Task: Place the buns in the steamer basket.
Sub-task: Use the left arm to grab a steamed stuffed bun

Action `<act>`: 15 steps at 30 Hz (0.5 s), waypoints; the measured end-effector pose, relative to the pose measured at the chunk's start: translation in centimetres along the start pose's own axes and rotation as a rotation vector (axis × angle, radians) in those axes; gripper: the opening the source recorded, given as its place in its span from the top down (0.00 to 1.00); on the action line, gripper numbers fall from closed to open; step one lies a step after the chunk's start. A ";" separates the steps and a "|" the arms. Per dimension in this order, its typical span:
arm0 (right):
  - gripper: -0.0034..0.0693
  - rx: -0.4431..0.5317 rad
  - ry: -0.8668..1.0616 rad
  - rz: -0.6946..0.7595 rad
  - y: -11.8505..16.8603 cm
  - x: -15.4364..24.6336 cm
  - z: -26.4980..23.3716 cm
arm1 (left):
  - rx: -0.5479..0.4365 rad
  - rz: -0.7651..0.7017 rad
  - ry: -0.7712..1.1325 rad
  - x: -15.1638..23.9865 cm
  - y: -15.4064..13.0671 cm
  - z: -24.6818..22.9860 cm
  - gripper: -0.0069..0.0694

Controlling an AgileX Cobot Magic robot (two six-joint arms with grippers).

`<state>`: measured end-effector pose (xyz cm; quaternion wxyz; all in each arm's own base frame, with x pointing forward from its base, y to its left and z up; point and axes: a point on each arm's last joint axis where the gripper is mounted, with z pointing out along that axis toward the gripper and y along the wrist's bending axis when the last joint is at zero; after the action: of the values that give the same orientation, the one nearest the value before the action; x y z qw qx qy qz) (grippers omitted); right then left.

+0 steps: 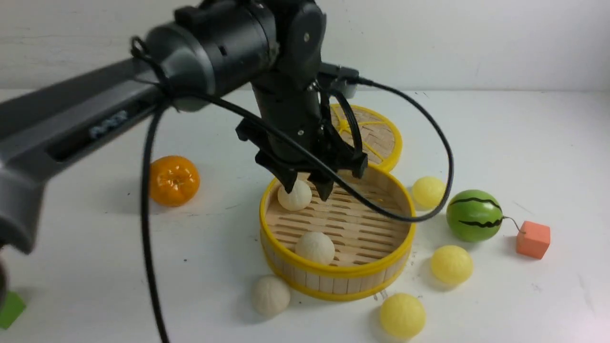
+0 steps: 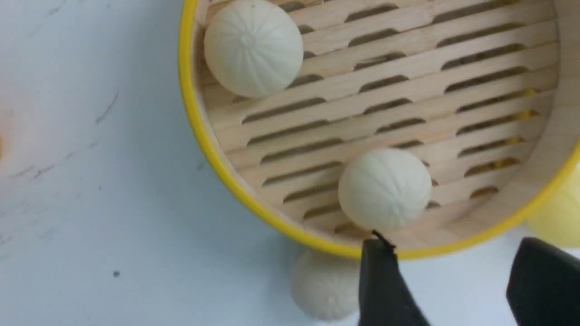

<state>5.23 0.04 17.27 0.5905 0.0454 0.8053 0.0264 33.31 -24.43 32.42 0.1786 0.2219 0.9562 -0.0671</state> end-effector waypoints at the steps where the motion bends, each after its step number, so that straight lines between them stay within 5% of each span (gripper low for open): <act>1: 0.62 0.000 0.000 0.000 0.0 0.0 0.0 | -0.003 -0.005 0.011 0.8 0.1 -0.1 0.51; 8: 0.62 0.000 0.000 0.001 0.0 0.0 0.0 | 0.013 0.001 0.217 9.8 0.7 2.5 0.93; 15: 0.62 0.000 0.000 0.001 0.0 0.0 0.0 | 0.056 0.009 0.160 11.0 1.4 5.0 0.90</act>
<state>5.23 0.04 17.27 0.5905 0.0457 0.8053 0.0268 26.26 -19.81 23.56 0.0958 0.2358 0.9641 -0.0750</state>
